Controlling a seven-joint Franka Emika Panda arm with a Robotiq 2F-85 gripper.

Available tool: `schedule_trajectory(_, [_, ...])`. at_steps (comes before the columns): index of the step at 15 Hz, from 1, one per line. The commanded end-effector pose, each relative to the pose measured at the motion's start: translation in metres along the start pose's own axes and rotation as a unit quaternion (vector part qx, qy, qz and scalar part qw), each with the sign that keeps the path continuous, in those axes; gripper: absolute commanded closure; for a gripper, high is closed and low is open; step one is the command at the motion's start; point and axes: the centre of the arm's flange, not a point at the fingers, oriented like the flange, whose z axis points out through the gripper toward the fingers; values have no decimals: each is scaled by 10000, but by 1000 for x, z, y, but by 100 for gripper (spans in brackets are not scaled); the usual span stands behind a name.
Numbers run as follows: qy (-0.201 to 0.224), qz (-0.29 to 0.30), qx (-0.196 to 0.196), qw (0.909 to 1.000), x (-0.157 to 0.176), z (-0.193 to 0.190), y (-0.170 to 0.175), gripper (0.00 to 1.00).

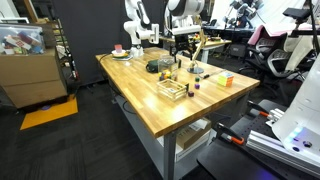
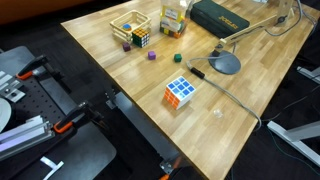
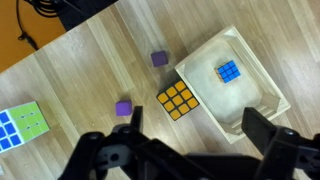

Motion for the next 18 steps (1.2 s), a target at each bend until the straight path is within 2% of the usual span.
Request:
schedule_trajectory(1, [0,-5,0,10000,0,0,0,0])
schedule_trajectory(6, [20,453,196,9988,26,15,19,0])
schedule_trajectory(10, [-25,827,146,9965,46,44,42,0])
schedule_trajectory(18, [-397,1823,277,9820,73,111,109,0])
